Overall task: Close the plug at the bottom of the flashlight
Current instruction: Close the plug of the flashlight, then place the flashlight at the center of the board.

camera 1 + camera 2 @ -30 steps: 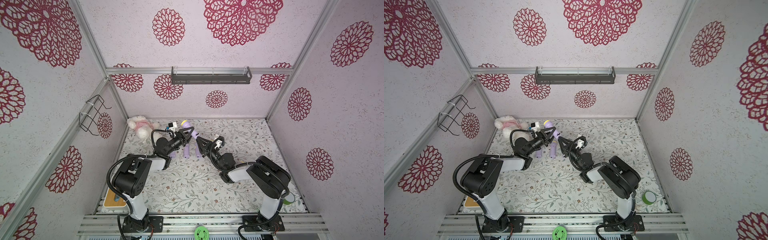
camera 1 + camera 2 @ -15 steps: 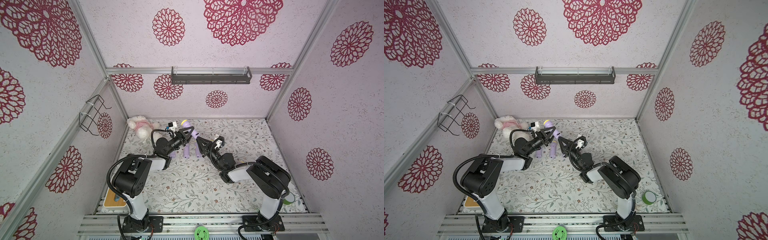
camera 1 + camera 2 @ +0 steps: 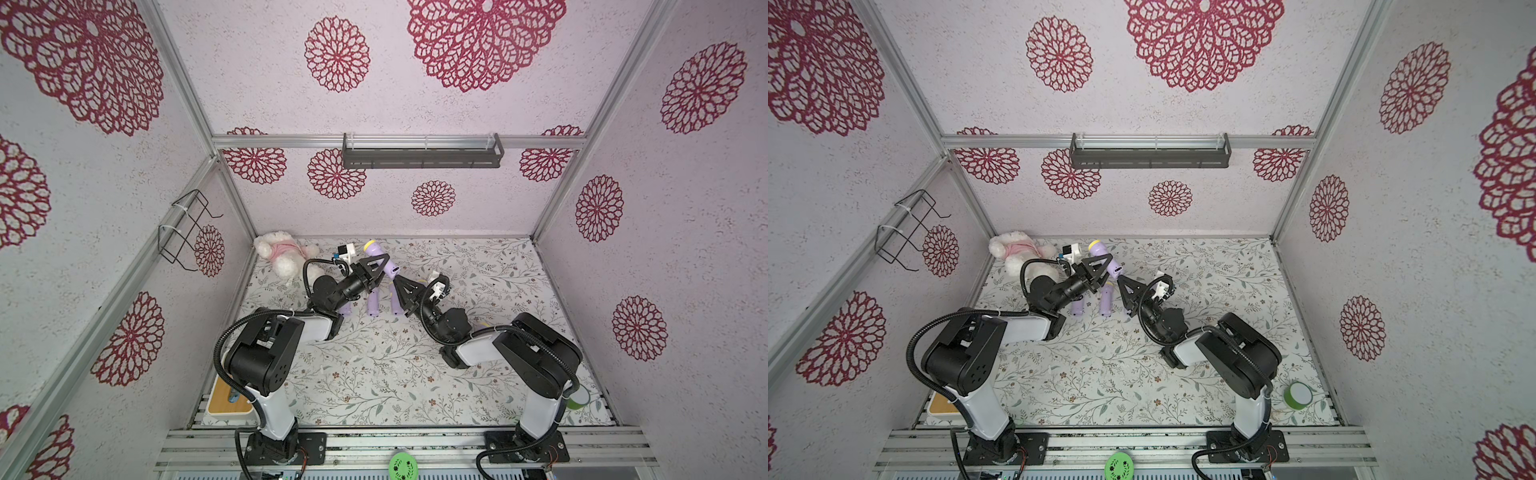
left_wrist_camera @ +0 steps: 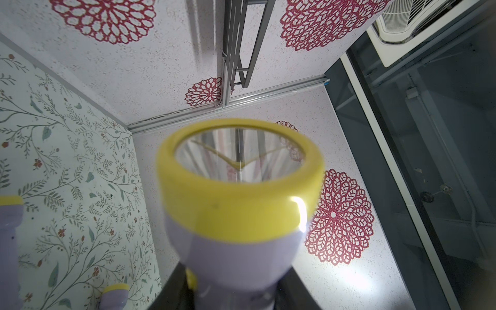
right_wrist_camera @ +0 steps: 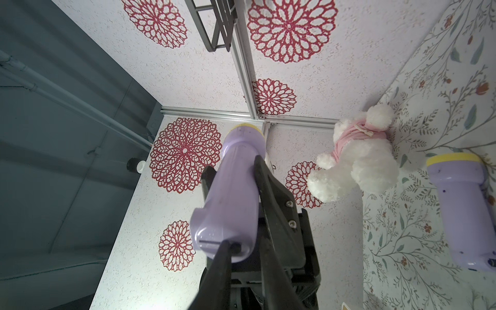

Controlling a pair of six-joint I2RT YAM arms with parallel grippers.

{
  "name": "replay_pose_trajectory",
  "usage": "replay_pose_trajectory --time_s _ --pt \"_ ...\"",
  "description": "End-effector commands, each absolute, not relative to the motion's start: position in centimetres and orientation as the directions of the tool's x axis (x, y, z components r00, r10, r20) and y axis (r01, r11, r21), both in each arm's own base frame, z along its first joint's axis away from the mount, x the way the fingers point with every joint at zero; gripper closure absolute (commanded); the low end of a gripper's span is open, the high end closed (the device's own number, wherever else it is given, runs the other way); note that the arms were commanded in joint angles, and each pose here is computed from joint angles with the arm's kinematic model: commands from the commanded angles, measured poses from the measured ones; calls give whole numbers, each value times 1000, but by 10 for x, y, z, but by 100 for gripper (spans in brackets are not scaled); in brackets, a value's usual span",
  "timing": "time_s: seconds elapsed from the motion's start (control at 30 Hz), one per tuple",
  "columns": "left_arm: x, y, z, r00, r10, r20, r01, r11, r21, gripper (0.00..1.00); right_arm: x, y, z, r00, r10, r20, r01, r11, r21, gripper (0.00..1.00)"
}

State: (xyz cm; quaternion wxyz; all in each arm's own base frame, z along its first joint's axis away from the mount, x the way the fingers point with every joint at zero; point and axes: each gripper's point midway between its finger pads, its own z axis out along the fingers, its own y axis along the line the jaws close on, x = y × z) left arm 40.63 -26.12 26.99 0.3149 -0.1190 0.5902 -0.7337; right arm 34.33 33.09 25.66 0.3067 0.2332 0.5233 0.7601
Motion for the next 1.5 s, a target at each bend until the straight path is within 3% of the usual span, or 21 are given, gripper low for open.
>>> replay_pose_trajectory --time_s 0.0,0.27,0.83,0.93,1.1,1.33,1.47 --pt "371 -275 314 -793 -535 -291 445 -183 -877 100 344 329 251 -683 730 15 -211 -217 953 78" --pt "376 -270 310 -785 -551 -284 430 -155 -889 100 338 321 266 -658 751 -60 -257 -149 955 71" --pt "388 -262 289 -767 -567 -300 346 28 -938 100 310 302 293 -630 749 -206 -352 -39 935 50" --pt "390 -262 284 -766 -557 -320 326 93 -941 100 304 290 295 -587 758 -283 -378 52 924 43" --pt "393 -263 272 -778 -514 -362 280 232 -932 100 294 262 303 -480 729 -488 -403 310 861 27" --pt "392 -266 249 -779 -443 -443 227 460 -859 100 273 213 297 -374 664 -648 -355 543 761 3" --pt "387 -274 235 -790 -374 -486 184 610 -770 100 260 176 289 -326 612 -720 -281 665 692 1"
